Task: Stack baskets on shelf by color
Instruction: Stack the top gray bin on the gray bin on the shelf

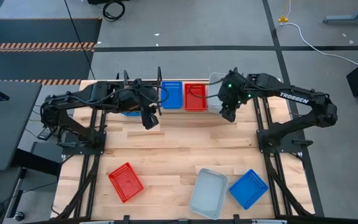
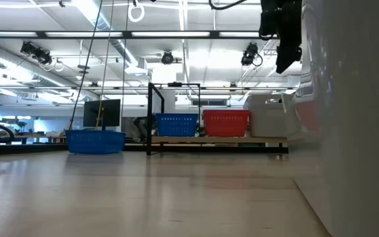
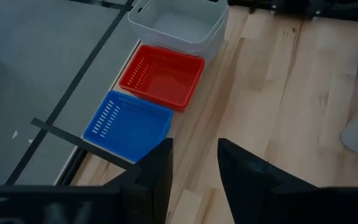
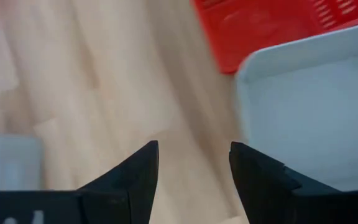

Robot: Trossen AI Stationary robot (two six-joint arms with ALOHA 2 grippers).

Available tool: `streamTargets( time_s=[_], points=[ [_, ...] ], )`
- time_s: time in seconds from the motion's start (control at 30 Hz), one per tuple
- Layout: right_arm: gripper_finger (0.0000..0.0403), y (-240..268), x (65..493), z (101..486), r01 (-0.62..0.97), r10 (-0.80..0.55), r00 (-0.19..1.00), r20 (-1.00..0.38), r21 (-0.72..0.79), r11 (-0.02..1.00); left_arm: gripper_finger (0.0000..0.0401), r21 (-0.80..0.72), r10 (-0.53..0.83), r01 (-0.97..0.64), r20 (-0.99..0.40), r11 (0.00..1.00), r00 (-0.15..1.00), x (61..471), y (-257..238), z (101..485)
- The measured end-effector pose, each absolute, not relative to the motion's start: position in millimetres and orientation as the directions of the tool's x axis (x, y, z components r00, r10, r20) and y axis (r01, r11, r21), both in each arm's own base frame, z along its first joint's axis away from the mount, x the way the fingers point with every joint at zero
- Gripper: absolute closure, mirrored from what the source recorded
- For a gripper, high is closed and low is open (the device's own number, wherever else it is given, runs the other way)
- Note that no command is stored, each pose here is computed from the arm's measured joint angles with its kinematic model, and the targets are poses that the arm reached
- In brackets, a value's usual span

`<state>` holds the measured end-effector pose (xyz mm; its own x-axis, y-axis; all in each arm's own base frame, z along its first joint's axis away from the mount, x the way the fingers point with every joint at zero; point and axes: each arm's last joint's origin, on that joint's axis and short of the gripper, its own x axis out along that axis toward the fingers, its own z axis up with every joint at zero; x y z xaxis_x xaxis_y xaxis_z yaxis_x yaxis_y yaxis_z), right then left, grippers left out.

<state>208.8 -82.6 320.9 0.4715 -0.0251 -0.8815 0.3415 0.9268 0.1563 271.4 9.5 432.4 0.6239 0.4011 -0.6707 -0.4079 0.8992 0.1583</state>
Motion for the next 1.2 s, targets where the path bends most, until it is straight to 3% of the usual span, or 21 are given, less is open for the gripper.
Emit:
streamTargets(
  time_s=[0.17, 0.27, 0.43, 0.7, 1.0, 1.2],
  points=[
    [0.0203, -68, 217, 311, 0.325, 0.074, 0.497, -0.865, 0.265, 0.908, 0.0268, 0.158, 0.401, -0.408, -0.670, 0.899, 0.624, 271, 10, 432],
    [0.0203, -63, 220, 300, 0.321, 0.069, 0.489, -0.870, 0.252, 0.913, 0.0268, 0.158, 0.401, -0.408, -0.670, 0.899, 0.625, 272, 10, 432],
    [0.0203, -67, 219, 276, 0.430, -0.035, 0.449, -0.893, 0.181, 0.885, 0.0268, 0.158, 0.401, -0.408, -0.670, 0.899, 0.625, 272, 10, 432],
    [0.0203, -75, 208, 259, 0.665, -0.130, 0.323, -0.937, 0.127, 0.736, 0.0268, 0.154, 0.400, -0.410, -0.670, 0.899, 0.625, 272, 9, 432],
    [0.0207, -77, 205, 259, 0.736, -0.260, 0.258, -0.931, 0.015, 0.677, 0.0268, 0.139, 0.400, -0.424, -0.671, 0.895, 0.625, 272, 9, 432],
    [0.0214, -81, 202, 260, 0.832, -0.380, 0.196, -0.904, -0.051, 0.552, 0.0268, 0.137, 0.399, -0.424, -0.671, 0.895, 0.625, 272, 9, 432]
  ],
)
